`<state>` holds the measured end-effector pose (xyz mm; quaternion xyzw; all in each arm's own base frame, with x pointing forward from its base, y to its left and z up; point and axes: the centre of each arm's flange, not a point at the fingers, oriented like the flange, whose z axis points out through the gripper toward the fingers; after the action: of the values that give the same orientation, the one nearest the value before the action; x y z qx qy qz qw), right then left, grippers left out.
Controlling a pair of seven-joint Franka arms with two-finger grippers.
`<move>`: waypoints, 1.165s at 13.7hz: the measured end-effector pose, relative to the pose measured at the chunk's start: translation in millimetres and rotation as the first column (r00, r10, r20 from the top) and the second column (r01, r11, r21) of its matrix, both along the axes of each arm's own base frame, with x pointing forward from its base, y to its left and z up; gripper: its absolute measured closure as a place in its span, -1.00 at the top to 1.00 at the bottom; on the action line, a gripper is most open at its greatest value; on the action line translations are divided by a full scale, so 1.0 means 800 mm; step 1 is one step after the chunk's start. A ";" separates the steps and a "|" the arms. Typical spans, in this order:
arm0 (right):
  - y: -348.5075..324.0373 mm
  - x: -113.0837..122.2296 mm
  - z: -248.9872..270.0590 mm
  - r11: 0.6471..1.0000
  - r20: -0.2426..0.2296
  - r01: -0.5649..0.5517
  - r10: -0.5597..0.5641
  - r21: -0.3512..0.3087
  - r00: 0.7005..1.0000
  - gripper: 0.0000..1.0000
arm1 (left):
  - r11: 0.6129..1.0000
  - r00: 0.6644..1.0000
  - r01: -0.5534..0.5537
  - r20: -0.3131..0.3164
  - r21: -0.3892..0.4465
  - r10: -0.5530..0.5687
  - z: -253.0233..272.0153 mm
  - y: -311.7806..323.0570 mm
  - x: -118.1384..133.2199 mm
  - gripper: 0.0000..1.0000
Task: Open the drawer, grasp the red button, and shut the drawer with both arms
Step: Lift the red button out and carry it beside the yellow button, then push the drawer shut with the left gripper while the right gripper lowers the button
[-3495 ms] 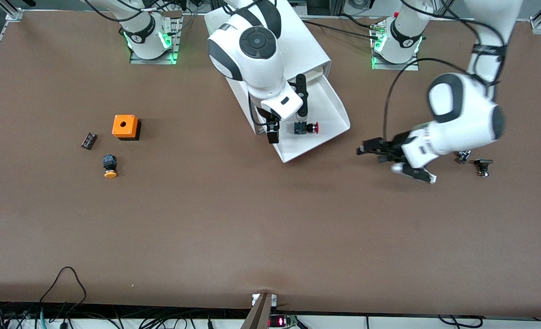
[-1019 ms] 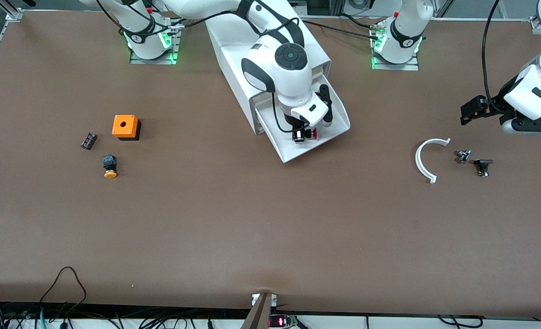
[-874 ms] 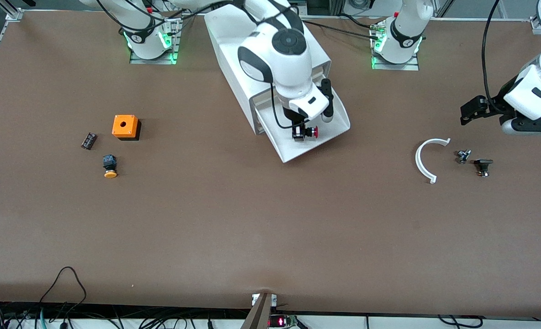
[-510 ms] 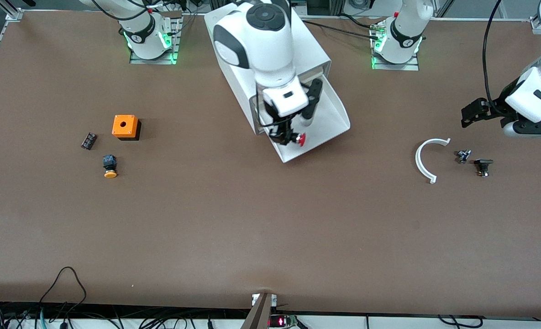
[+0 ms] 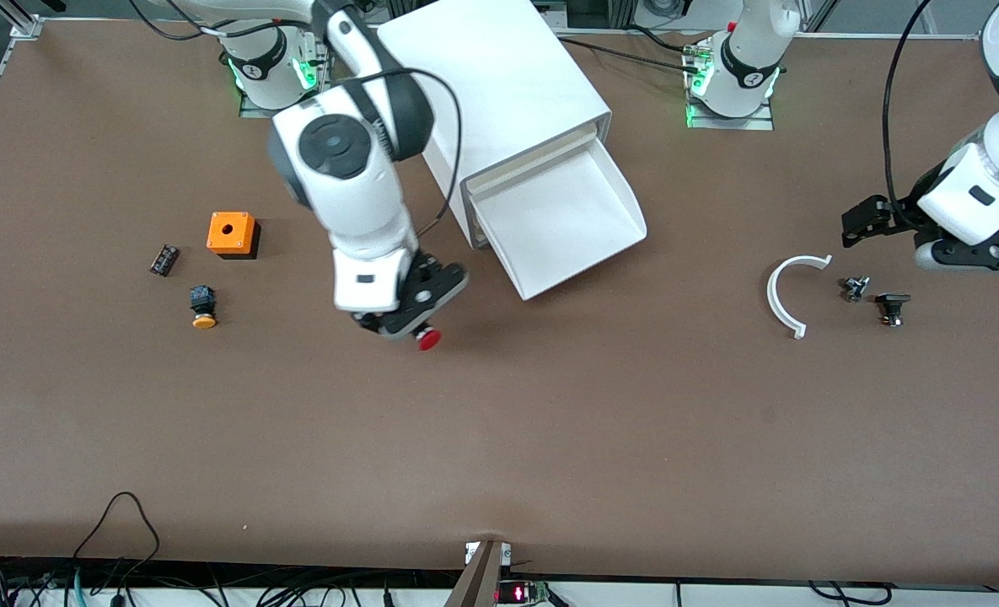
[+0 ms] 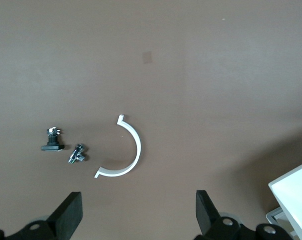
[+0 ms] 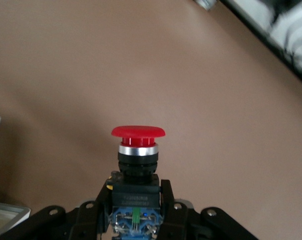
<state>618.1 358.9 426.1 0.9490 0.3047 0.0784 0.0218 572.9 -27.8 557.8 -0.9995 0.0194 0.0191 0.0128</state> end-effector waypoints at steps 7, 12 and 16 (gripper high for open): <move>-0.133 -0.021 -0.136 0.829 -0.153 0.542 -0.558 -0.135 0.815 -0.18 | 1.000 1.000 0.009 -0.023 -0.013 -0.009 -0.009 -0.010 0.007 1.00; -0.270 -0.014 -0.196 0.799 -0.186 0.579 -0.601 -0.163 0.777 -0.18 | 0.999 0.998 -0.042 -0.038 -0.013 0.041 -0.041 -0.056 0.018 1.00; -0.303 -0.052 -0.263 0.815 -0.166 0.567 -0.580 -0.119 0.798 -0.18 | 0.980 0.980 -0.196 -0.031 -0.030 0.195 -0.138 -0.152 0.034 1.00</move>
<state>576.6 116.3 215.3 0.9984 0.0060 -0.0348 0.0446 600.2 -149.1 447.7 -0.9963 -0.0783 0.0341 -0.0057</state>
